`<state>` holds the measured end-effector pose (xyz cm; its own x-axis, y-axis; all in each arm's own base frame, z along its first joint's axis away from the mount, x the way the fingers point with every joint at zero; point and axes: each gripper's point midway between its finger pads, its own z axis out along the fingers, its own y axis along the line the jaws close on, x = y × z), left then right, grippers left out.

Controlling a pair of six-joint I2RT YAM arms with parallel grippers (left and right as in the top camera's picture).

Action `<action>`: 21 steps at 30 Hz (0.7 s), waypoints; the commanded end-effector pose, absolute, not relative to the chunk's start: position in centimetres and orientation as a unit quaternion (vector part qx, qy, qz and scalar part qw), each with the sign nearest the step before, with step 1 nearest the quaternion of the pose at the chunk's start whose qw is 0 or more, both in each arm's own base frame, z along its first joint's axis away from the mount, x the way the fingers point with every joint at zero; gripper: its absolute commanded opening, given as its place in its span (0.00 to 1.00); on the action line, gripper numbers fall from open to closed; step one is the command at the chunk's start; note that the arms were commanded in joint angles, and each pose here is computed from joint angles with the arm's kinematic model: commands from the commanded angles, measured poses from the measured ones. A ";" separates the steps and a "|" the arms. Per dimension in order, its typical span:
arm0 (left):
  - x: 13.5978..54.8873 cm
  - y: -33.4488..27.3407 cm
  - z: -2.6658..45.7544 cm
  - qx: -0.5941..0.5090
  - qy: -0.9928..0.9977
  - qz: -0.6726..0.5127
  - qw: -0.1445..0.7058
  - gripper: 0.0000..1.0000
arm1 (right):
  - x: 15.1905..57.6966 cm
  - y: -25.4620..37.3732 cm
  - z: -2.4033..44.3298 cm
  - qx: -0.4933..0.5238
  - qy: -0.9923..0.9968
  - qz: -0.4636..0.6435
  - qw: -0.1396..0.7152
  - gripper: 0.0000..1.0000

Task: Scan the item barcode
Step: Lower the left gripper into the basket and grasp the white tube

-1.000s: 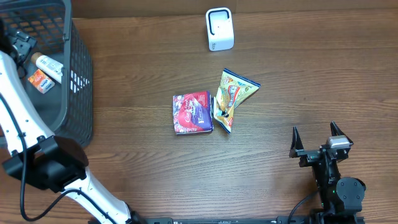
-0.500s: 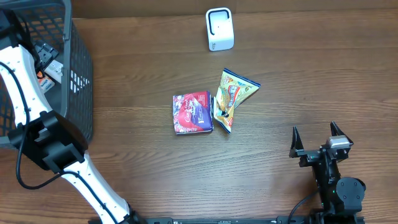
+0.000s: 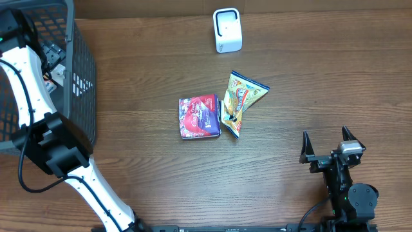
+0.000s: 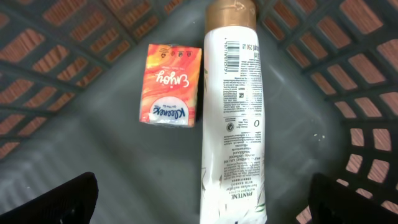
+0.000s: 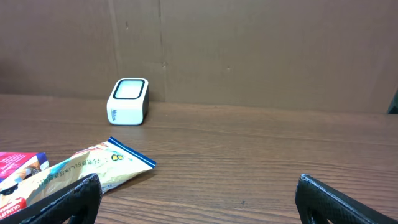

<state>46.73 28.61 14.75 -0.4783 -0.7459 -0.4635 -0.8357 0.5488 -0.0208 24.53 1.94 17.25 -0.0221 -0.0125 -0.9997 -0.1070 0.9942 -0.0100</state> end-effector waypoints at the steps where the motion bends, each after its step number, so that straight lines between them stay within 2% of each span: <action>1: 46.9 27.5 11.7 -0.461 0.863 0.086 0.189 1.00 | 24.6 1.8 17.1 -0.038 0.713 0.033 0.699 1.00; 15: 45.7 26.5 4.7 -0.470 0.866 0.073 0.152 1.00 | 24.6 1.8 17.1 -0.038 0.713 0.033 0.699 1.00; 21: 46.6 25.6 3.0 -0.466 0.868 0.038 0.167 1.00 | 24.6 1.8 17.1 -0.038 0.713 0.033 0.699 1.00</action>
<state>46.11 26.85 4.50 -0.5110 -0.7822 -0.3565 -0.8278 0.5596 -0.0411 24.53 1.94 17.25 -0.0221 -0.0121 -0.9997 -0.1070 0.9942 -0.0096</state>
